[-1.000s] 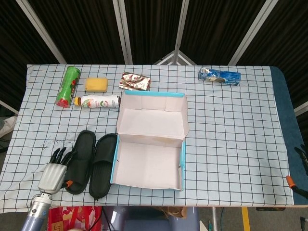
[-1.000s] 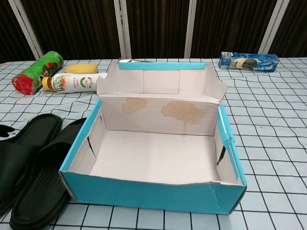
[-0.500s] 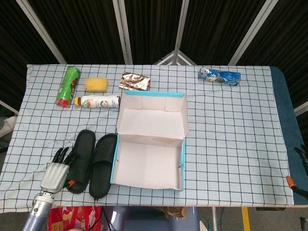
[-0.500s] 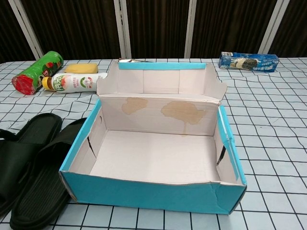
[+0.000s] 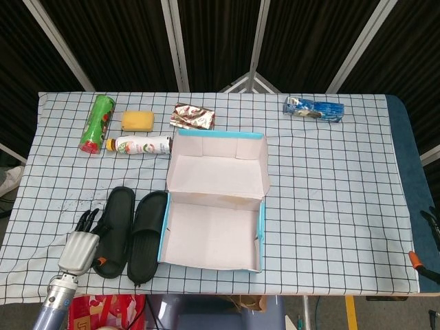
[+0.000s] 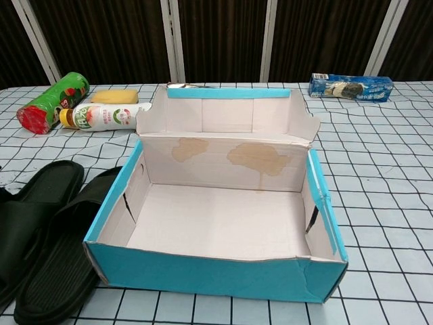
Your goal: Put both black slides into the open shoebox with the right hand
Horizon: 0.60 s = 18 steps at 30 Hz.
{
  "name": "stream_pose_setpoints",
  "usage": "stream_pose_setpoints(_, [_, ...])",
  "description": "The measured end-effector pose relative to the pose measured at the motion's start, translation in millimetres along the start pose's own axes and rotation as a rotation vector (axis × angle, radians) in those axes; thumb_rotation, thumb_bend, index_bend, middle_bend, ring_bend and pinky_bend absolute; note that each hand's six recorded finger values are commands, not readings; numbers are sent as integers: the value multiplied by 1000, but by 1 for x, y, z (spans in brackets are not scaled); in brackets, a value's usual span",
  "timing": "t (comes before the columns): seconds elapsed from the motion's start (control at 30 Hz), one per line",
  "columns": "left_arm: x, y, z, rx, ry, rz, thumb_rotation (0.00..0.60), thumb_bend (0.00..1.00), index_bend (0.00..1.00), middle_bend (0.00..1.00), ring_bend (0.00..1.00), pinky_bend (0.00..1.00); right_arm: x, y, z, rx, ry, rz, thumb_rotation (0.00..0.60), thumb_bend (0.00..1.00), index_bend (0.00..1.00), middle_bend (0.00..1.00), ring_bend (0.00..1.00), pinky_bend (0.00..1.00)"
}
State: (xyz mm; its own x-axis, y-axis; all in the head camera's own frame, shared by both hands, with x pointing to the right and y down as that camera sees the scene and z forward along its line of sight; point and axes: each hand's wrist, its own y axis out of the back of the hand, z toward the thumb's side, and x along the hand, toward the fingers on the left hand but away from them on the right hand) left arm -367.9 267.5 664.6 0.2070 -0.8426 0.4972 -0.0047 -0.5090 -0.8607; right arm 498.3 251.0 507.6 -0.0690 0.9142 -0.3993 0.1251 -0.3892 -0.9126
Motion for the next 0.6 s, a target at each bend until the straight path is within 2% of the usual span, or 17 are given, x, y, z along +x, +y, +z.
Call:
stream_pose_setpoints(0.17, [2,15,-11,-4,20,46,600,418,536,485,3,0,0,0,0,-1,-1,2,600,349,105,69,46,0])
stream_pose_setpoints(0.37, [4,57,-31,27,27,141,600,418,535,458,3,0,0,1,0,-8,-2,1,600,349,105,69,47,0])
stream_pose_setpoints(0.47, [8,86,-41,90,0,188,600,418,526,438,3,0,1,1,1,-10,0,2,600,348,105,69,47,0])
stream_pose_setpoints(0.5, [11,104,-43,141,-27,216,600,418,522,431,3,0,1,1,1,-10,2,3,600,348,105,69,47,0])
stream_pose_setpoints(0.57, [16,125,-44,206,-61,249,600,415,508,416,3,7,1,1,2,-11,5,4,600,348,105,69,47,0])
stream_pose_setpoints(0.6, [21,144,-43,269,-93,282,600,412,503,414,3,11,1,1,3,-11,6,5,600,348,105,69,47,0])
